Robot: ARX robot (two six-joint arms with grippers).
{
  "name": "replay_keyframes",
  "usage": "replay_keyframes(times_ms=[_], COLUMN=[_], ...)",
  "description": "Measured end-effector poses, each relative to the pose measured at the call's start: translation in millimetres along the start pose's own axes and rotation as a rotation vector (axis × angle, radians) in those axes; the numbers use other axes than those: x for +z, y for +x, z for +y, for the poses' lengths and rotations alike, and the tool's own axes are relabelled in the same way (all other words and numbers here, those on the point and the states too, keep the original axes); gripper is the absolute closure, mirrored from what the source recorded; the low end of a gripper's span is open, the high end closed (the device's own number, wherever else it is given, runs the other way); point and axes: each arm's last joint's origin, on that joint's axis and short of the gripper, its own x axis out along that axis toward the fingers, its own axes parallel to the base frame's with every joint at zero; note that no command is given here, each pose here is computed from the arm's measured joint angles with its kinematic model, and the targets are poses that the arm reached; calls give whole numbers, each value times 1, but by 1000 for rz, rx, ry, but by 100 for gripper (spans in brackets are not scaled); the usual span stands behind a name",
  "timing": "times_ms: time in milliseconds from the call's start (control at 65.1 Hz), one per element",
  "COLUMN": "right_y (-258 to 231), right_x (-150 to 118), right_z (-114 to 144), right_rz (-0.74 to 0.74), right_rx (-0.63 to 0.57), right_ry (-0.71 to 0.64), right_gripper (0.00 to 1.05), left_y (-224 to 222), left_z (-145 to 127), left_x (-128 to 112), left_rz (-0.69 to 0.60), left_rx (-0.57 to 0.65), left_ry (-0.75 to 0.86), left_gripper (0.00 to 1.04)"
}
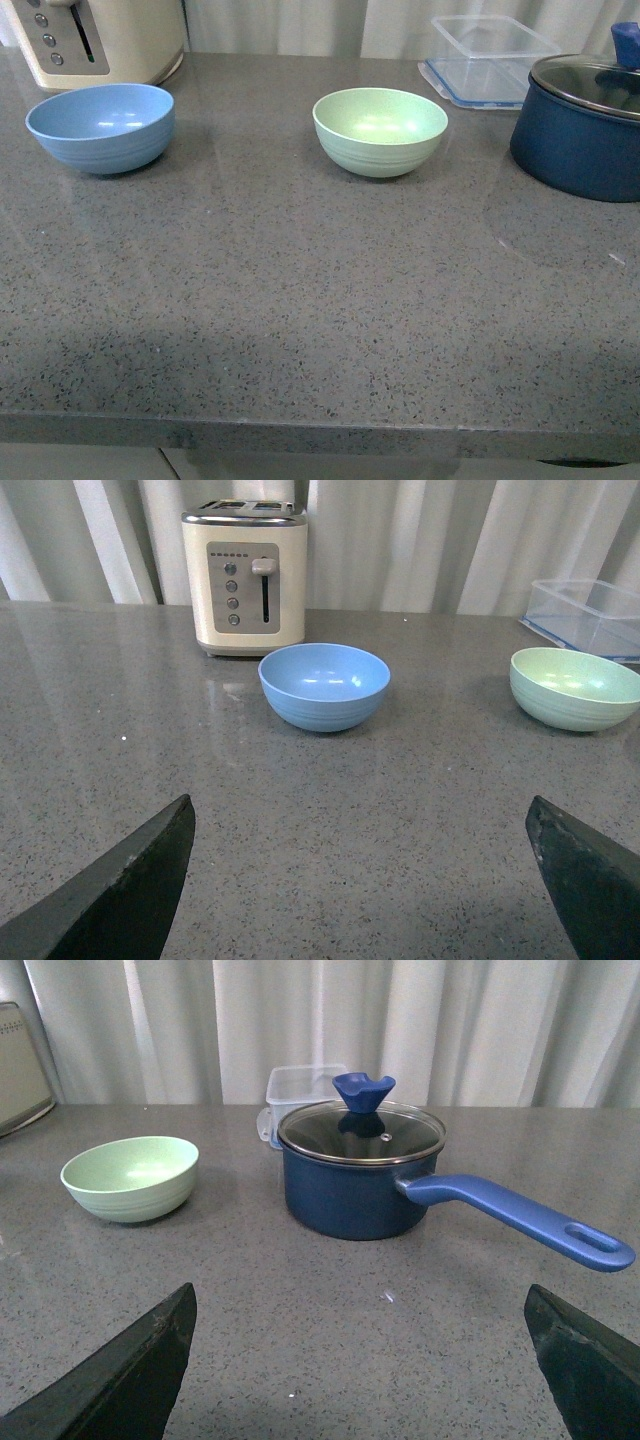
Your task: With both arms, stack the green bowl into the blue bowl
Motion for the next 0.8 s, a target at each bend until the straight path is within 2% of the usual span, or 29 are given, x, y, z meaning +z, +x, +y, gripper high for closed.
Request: replay_keyframes(times_ms=[630,676,691,707,722,737,768,799], right_y=[0,0,0,0,0,0,0,0], right_x=[0,0,0,0,0,0,0,0], right_z=[0,0,0,0,0,0,0,0], right_rz=[0,0,0,0,0,0,0,0], right_rx=[0,0,0,0,0,0,3,2], right_ry=[0,0,0,0,0,0,0,0], right_gripper=[10,10,10,10,10,10,10,10], left_y=[0,1,2,3,5,6,11,21], left_z=[0,0,1,2,4,5,12,19], left_x=[0,-1,1,2,4,5,7,10], left_rz=[15,258,382,427,541,587,728,802], left_rx=[16,183,255,321,411,443,627,745], left_ry=[-4,-53,-61,-64,-37,-32,35,65], left_gripper=[7,7,7,7,7,7,7,7])
